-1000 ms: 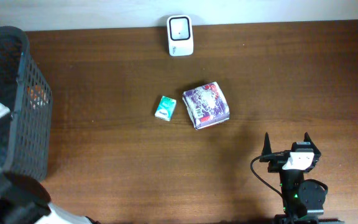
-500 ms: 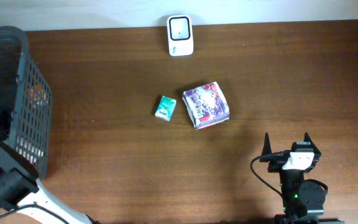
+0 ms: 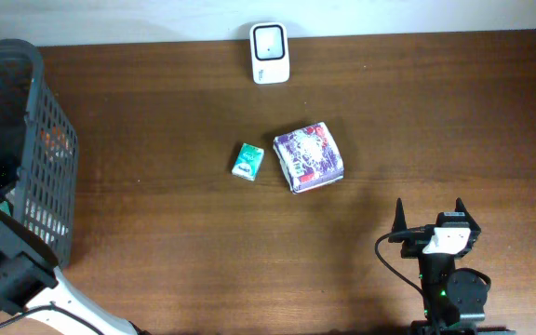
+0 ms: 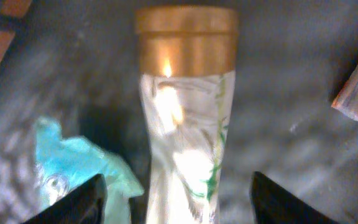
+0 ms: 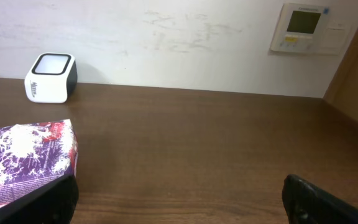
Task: Scan the item barcode
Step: 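Reach the left gripper into the basket and grasp the white-gold bottle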
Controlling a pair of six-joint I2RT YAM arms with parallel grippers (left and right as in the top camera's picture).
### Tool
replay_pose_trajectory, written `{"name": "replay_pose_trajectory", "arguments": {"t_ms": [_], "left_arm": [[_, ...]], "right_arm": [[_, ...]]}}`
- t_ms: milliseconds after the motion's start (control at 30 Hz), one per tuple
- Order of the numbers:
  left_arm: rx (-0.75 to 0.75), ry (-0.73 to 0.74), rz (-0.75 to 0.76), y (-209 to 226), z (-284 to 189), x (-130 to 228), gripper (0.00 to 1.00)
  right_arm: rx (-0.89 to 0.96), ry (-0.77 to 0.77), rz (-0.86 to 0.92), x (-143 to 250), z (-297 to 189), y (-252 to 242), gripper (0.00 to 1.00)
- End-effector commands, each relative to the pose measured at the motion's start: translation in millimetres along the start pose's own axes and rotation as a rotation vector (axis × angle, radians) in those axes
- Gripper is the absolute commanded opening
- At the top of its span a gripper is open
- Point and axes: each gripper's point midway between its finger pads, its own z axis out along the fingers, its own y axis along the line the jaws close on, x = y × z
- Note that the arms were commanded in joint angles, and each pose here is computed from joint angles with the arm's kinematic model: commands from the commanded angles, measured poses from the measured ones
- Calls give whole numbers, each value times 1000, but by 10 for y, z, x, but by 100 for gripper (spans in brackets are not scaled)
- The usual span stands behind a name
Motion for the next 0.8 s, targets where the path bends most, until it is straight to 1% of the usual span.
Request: {"name": "replay_pose_trajectory", "arguments": {"t_ms": [0, 100, 133, 167, 200, 267, 300, 367, 400, 433, 500, 567, 600, 633, 667, 733, 767], "left_arm": [[49, 41, 2, -96, 179, 166, 67], [41, 53, 3, -99, 402, 290, 66], [42, 58, 6, -114, 454, 329, 64], [40, 60, 7, -112, 467, 339, 60], [38, 59, 5, -104, 463, 336, 49], [38, 47, 3, -94, 400, 274, 36], [39, 32, 2, -86, 279, 185, 19], [41, -7, -1, -60, -104, -33, 8], [43, -42, -3, -41, -385, -167, 2], [56, -90, -9, -36, -725, -301, 0], [142, -211, -18, -116, -1459, -492, 0], [171, -349, -50, -93, -2110, -582, 0], [193, -467, -84, -65, -2607, -583, 0], [246, -558, -69, -118, -2982, -534, 0], [342, -632, -30, -273, -3330, -426, 0], [562, -689, 85, -710, -3771, -174, 0], [651, -669, 152, -987, -3860, -37, 0]], "right_arm": [[5, 4, -1, 29, 2, -3, 99], [5, 4, -1, 29, 2, -3, 99], [5, 4, -1, 29, 2, -3, 99], [5, 4, -1, 29, 2, -3, 99], [5, 4, -1, 29, 2, -3, 99], [5, 4, -1, 29, 2, -3, 99], [5, 4, -1, 29, 2, -3, 99], [5, 4, -1, 29, 2, -3, 99], [5, 4, -1, 29, 2, -3, 99], [5, 4, -1, 29, 2, -3, 99], [5, 4, -1, 29, 2, -3, 99], [5, 4, -1, 29, 2, -3, 99], [5, 4, -1, 29, 2, -3, 99], [5, 4, -1, 29, 2, -3, 99], [5, 4, -1, 29, 2, -3, 99], [5, 4, -1, 29, 2, -3, 99], [5, 4, -1, 29, 2, -3, 99]]}}
